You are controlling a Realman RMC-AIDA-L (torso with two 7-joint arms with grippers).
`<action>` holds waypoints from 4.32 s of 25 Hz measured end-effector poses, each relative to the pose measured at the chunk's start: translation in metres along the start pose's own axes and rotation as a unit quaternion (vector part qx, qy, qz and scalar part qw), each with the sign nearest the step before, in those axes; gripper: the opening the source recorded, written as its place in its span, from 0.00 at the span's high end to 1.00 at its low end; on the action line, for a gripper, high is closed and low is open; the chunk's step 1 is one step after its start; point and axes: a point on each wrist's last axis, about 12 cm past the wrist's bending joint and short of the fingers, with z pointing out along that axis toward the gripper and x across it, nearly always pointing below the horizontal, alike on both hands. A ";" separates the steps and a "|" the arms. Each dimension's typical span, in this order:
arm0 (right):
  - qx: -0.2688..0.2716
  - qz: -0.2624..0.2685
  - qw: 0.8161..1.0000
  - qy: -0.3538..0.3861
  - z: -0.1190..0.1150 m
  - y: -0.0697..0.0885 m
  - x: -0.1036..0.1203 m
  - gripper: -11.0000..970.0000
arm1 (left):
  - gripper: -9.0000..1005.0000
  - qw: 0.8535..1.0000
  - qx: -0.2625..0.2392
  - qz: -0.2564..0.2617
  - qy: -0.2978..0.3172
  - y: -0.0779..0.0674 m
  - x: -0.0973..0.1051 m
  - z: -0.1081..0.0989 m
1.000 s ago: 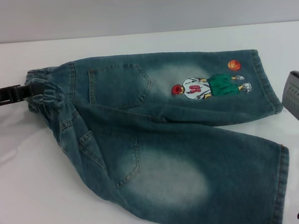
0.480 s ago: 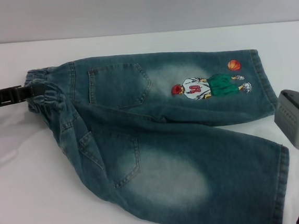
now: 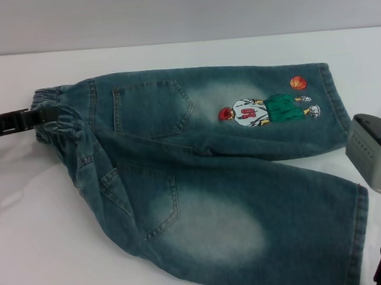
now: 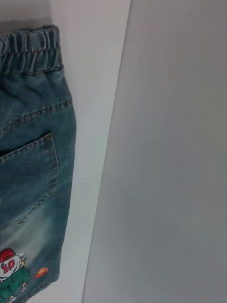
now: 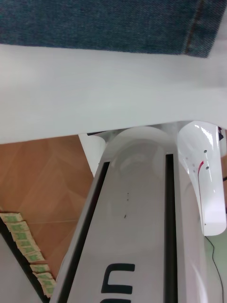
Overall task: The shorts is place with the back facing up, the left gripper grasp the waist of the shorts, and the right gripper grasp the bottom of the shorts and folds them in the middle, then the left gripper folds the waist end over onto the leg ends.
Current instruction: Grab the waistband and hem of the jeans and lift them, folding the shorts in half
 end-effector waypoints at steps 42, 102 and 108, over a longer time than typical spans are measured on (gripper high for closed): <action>0.013 0.000 1.000 0.004 0.005 -0.005 -0.008 0.45 | 0.94 1.000 -0.006 0.006 -0.002 0.002 -0.001 -0.001; 0.029 -0.022 0.999 -0.010 -0.004 -0.007 -0.032 0.46 | 0.94 1.000 -0.014 0.016 -0.003 0.005 -0.002 -0.006; 0.025 -0.030 0.999 -0.014 -0.003 -0.005 -0.037 0.46 | 0.94 1.000 -0.013 0.015 -0.002 0.005 -0.001 -0.005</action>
